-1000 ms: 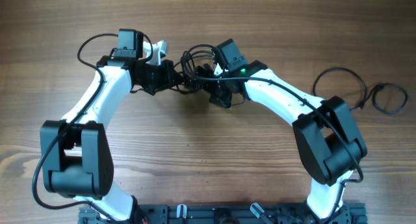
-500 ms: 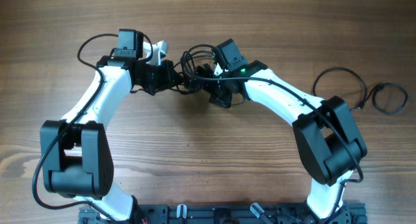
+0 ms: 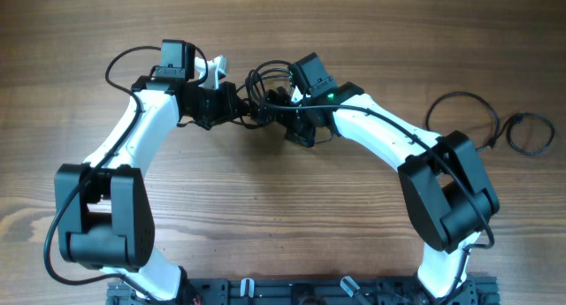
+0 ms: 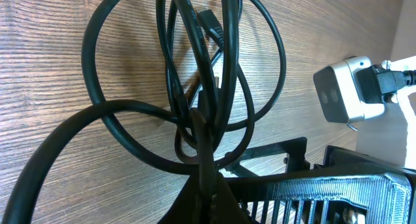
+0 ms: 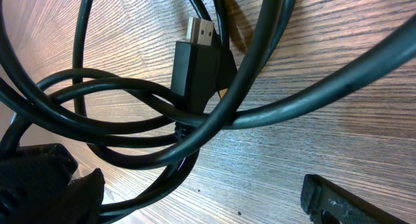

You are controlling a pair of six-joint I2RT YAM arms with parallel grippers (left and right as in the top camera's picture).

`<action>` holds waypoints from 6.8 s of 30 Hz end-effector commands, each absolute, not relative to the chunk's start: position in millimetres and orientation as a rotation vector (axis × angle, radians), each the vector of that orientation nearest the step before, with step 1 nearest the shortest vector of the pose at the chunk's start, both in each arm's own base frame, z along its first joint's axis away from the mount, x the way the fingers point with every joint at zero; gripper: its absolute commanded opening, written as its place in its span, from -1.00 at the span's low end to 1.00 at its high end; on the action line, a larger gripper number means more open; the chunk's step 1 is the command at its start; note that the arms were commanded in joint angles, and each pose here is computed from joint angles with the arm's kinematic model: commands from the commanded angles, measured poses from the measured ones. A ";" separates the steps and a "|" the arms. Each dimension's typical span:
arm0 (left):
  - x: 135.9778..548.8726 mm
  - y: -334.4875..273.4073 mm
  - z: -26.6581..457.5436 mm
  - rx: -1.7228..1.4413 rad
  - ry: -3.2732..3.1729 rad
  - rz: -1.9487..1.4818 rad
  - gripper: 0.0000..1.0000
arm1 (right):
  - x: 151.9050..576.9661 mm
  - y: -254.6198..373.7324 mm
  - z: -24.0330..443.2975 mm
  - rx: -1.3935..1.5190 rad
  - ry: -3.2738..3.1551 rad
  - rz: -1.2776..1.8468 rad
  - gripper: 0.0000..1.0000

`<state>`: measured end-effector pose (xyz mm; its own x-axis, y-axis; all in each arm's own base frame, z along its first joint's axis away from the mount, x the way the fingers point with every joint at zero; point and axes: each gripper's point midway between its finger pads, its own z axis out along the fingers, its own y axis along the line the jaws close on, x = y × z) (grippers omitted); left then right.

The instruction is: Untangle cables

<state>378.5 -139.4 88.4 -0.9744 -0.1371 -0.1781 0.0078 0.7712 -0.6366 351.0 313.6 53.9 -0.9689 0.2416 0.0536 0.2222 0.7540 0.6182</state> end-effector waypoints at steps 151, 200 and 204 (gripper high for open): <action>390.3 -145.2 90.6 -0.285 2.736 -0.933 -0.92 | 326.6 327.2 69.4 -0.379 2.805 0.988 0.50; 384.7 -155.0 160.7 0.028 2.406 -1.580 -0.92 | 347.3 334.0 121.2 0.935 2.807 1.306 -0.06; 383.4 -159.9 161.2 0.070 2.400 -1.575 -0.92 | 347.3 337.1 122.2 1.011 2.792 1.314 -0.06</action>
<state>384.8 -150.5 143.1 -0.9739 -0.1669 -0.1536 0.0635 0.4497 -0.8909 342.3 338.2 117.7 -0.8513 0.4230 0.3105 0.5100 0.5277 0.6793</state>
